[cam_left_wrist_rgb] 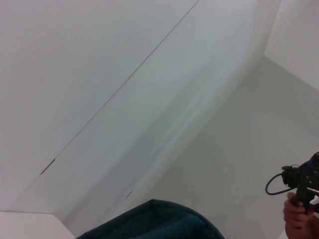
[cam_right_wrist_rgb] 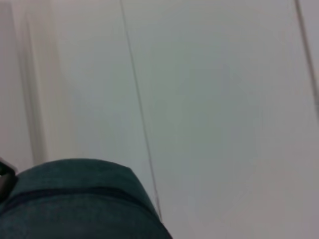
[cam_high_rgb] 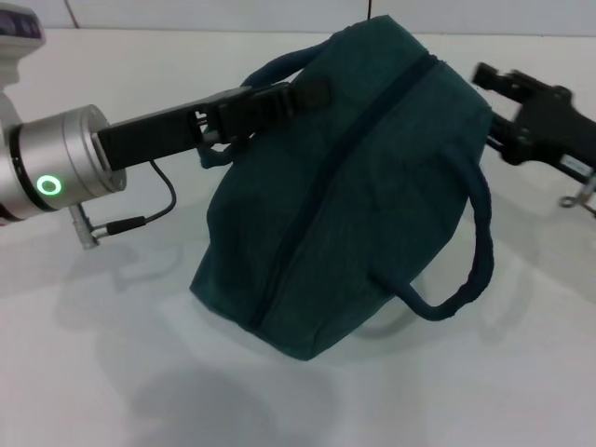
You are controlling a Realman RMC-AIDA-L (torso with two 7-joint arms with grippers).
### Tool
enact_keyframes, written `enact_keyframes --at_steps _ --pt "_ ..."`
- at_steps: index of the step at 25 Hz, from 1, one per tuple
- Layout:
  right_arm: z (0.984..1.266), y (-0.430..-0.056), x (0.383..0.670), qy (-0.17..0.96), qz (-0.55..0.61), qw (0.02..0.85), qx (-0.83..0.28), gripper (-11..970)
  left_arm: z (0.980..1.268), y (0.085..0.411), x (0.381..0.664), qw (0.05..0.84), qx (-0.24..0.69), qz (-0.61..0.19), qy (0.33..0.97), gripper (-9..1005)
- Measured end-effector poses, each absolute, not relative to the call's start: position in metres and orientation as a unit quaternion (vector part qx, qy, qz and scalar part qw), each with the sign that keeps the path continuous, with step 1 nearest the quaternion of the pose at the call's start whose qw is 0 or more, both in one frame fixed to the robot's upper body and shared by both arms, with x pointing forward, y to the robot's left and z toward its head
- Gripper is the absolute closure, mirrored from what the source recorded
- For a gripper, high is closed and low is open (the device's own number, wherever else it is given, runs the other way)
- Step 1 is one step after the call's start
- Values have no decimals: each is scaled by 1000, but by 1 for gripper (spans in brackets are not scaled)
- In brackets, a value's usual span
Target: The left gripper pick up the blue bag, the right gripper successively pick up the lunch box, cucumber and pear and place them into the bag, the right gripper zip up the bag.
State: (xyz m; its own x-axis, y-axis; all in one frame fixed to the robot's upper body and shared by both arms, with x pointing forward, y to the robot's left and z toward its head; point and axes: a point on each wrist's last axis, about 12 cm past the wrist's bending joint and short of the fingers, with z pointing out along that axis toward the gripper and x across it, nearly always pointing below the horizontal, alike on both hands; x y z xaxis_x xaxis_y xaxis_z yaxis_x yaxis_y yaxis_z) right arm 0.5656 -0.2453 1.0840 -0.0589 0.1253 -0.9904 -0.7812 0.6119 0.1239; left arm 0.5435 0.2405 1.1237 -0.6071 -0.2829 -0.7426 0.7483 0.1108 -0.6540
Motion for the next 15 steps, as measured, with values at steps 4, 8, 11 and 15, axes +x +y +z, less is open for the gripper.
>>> enact_keyframes --at_steps 4,8,11,15 --pt "1084 -289 550 633 336 661 -222 481 1120 233 546 400 179 -643 628 948" --pt "1085 -310 542 634 325 671 -207 364 1114 220 547 395 177 -652 623 949" --pt "1084 -318 539 639 320 671 -200 286 1109 211 546 392 174 -656 620 949" --pt "1083 -321 537 642 316 671 -193 212 1104 198 548 384 167 -661 622 949"
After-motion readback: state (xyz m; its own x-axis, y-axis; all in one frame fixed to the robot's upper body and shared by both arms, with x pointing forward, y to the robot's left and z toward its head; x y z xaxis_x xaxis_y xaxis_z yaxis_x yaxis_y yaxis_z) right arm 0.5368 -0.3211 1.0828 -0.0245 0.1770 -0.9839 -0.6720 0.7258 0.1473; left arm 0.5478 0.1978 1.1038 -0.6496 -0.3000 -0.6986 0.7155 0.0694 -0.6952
